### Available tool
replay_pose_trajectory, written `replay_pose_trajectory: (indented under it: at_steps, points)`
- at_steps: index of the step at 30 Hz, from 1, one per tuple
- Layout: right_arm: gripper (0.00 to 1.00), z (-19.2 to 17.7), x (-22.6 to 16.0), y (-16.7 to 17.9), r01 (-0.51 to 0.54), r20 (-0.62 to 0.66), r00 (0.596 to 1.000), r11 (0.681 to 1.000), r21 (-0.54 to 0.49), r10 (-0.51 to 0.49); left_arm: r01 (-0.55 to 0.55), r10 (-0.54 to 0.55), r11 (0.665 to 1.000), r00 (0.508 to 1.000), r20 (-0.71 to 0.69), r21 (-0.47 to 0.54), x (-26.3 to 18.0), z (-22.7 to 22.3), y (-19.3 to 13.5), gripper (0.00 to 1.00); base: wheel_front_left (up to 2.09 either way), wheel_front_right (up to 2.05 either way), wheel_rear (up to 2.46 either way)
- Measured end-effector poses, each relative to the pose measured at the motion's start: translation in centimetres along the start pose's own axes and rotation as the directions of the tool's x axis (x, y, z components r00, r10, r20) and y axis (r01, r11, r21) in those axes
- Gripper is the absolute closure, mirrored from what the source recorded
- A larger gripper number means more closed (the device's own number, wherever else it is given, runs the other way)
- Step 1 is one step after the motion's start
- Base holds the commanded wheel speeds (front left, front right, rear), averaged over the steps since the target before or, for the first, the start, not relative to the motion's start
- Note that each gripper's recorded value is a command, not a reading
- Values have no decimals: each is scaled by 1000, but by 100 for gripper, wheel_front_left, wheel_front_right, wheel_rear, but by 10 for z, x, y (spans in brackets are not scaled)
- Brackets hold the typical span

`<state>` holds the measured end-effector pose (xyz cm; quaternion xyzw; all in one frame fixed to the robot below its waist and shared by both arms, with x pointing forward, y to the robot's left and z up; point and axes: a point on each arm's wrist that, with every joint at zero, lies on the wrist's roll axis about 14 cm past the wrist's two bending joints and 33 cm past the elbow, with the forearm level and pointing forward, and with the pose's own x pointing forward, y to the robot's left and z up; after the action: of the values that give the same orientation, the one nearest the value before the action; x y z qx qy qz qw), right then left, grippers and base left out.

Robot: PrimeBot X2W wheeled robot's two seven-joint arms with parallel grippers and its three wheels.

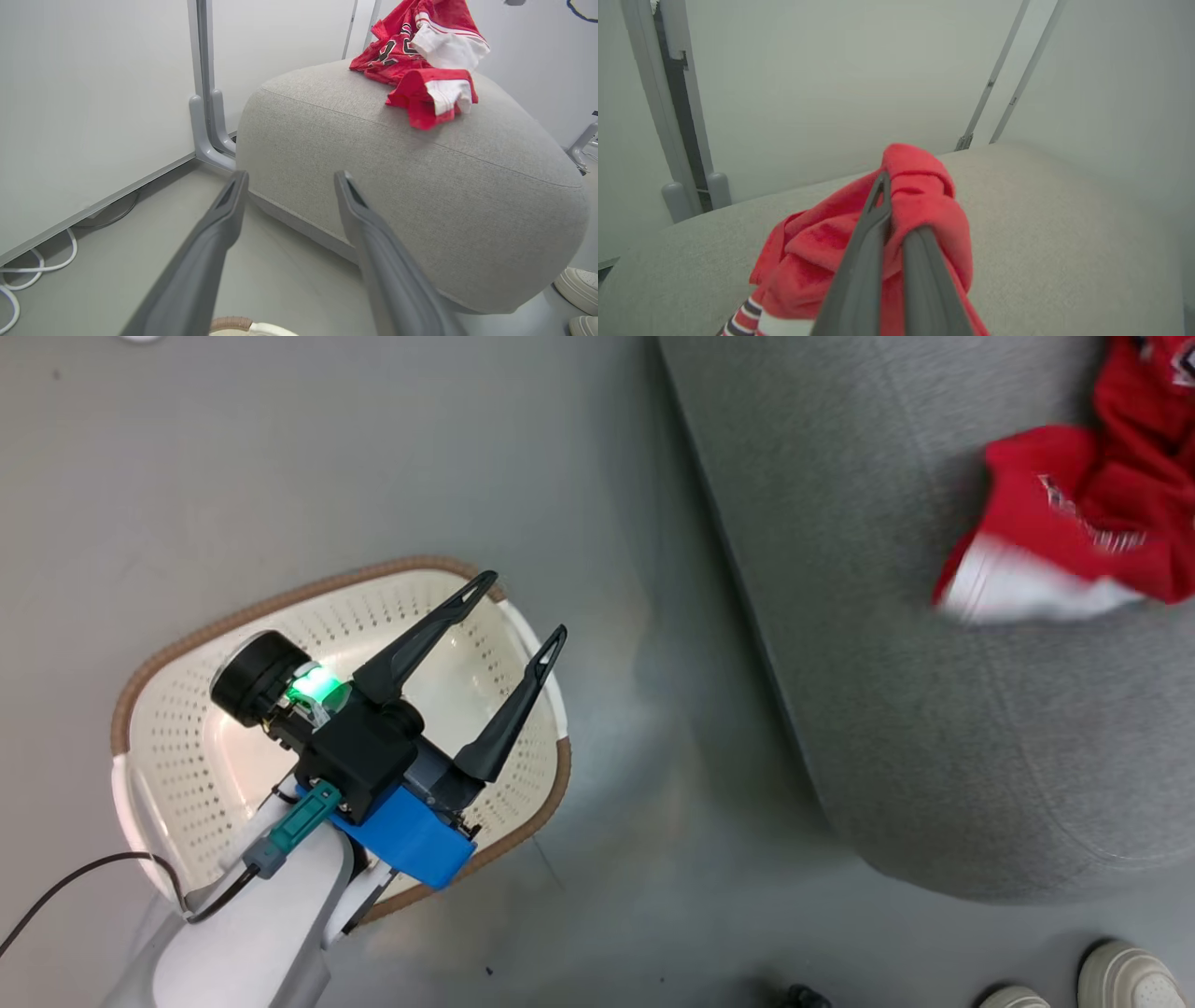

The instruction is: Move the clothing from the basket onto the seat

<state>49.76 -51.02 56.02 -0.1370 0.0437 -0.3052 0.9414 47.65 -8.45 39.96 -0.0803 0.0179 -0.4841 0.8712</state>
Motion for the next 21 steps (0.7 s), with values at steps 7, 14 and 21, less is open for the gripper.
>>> replay_pose_trajectory:
  at_steps: [7, 14, 21]
  points:
    - [100, -102, -18, 38, -29, -190, 981, 999, 35, 35, -45, 45, 999, 998, -35, -19, -14, -16, 14, 0, 0, 0, 0]
    - [0, -100, -31, 41, -65, -196, 978, 998, 18, 67, -58, 58, 998, 998, -10, -12, -15, 5, 7, 0, 0, 0, 0]
    - [0, -70, -45, 28, -90, -140, 986, 996, 7, 90, -111, 112, 993, 993, 32, -44, -23, 38, -5, 0, 0, 0, 0]
